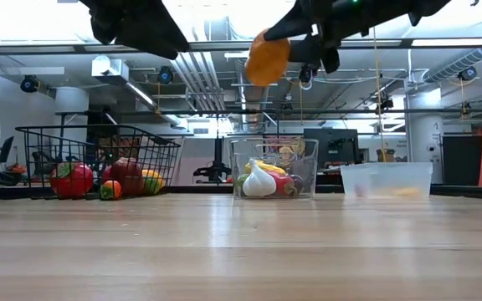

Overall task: Sort produce into baskets
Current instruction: Put the brown potato into the left transparent bin, then return to Home Position

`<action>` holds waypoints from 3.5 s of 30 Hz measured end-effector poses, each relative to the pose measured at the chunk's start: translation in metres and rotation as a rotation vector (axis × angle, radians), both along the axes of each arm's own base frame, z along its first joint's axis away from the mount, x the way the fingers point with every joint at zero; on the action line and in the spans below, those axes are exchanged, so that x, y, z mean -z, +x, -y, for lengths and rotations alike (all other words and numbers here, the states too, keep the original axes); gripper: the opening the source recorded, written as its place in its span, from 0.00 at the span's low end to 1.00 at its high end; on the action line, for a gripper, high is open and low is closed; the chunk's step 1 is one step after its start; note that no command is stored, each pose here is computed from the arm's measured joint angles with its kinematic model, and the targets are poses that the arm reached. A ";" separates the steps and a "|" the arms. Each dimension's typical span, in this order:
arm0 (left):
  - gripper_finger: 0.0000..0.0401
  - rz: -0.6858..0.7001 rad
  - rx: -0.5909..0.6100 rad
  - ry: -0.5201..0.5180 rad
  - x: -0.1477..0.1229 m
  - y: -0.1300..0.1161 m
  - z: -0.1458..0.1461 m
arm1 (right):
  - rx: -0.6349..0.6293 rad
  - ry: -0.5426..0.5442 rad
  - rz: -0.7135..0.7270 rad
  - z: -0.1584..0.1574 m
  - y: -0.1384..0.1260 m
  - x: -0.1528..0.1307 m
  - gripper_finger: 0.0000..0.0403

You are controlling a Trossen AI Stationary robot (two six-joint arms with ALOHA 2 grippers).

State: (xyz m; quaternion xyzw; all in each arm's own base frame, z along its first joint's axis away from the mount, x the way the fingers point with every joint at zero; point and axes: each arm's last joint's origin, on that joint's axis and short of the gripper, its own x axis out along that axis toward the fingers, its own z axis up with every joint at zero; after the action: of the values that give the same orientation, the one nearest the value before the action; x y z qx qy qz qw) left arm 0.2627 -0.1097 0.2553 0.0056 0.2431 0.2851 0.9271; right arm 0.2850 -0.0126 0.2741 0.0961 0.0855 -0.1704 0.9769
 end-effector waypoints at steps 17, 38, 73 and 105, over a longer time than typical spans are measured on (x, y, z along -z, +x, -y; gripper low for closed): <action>0.51 -0.034 -0.140 -0.007 -0.016 -0.040 -0.022 | -0.022 -0.007 -0.171 0.000 0.010 -0.048 0.64; 0.40 0.043 0.491 0.027 0.000 -0.029 -0.010 | -0.015 0.094 -0.314 -0.002 0.005 -0.033 0.64; 0.37 0.464 0.227 -0.036 -0.035 -0.113 -0.119 | 0.154 -0.097 -0.313 0.046 0.030 -0.019 0.64; 0.37 0.352 0.144 -0.025 -0.020 -0.095 -0.121 | 0.412 0.024 -0.504 0.173 0.031 0.037 0.82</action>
State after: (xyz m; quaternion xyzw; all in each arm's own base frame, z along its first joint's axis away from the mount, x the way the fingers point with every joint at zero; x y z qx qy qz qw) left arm 0.1678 0.0117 0.2753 -0.0386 0.0797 0.2116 0.9733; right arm 0.3160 -0.1858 0.2374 0.0778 0.3054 -0.3822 0.8687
